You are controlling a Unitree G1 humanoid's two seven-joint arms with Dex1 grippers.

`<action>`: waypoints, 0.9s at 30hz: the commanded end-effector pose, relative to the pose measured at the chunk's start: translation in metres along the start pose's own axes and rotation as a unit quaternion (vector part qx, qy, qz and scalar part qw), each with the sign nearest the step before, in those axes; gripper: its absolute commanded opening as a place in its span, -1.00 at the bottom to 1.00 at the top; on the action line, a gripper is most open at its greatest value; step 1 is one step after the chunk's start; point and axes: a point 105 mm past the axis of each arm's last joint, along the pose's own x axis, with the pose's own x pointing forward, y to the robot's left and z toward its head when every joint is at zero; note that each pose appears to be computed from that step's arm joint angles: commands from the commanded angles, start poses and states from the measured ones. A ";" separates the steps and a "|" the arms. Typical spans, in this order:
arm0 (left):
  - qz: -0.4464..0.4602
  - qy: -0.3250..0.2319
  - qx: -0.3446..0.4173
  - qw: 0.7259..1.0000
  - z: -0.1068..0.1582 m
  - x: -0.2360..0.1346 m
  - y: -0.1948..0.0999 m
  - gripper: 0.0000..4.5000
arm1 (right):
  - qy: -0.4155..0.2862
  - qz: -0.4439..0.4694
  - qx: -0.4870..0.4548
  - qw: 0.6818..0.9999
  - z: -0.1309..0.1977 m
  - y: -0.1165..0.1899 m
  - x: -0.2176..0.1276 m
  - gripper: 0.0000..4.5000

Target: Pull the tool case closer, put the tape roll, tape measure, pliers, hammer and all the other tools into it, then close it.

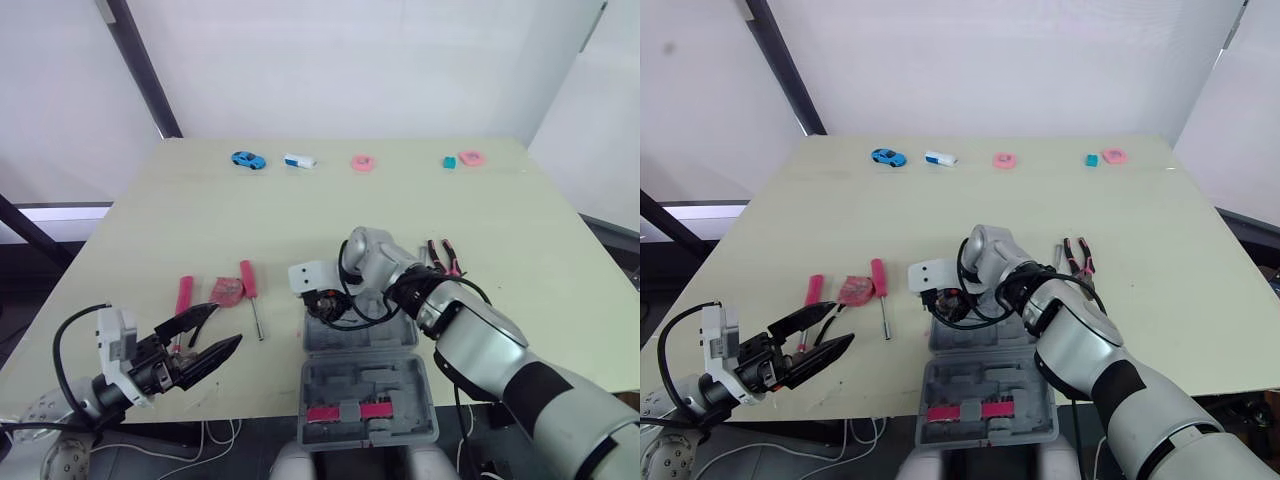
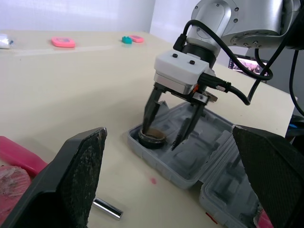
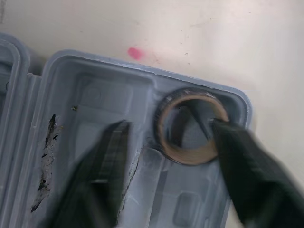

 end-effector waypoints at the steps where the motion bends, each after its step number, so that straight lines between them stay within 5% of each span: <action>1: -0.005 -0.002 0.014 1.000 0.005 0.001 -0.001 1.00 | -0.043 -0.019 -0.010 0.999 0.022 -0.011 -0.018 0.23; 15: -0.005 -0.004 0.009 1.000 0.002 0.003 -0.001 1.00 | -0.295 -0.069 0.087 0.949 0.020 -0.011 -0.051 0.23; 19: -0.004 -0.005 0.008 1.000 0.002 0.003 -0.001 1.00 | -0.332 -0.086 0.105 0.933 0.022 -0.007 -0.042 -0.31; 27: -0.004 -0.007 0.011 1.000 0.005 0.003 0.000 1.00 | -0.357 -0.109 0.128 0.919 0.018 -0.005 -0.028 -0.31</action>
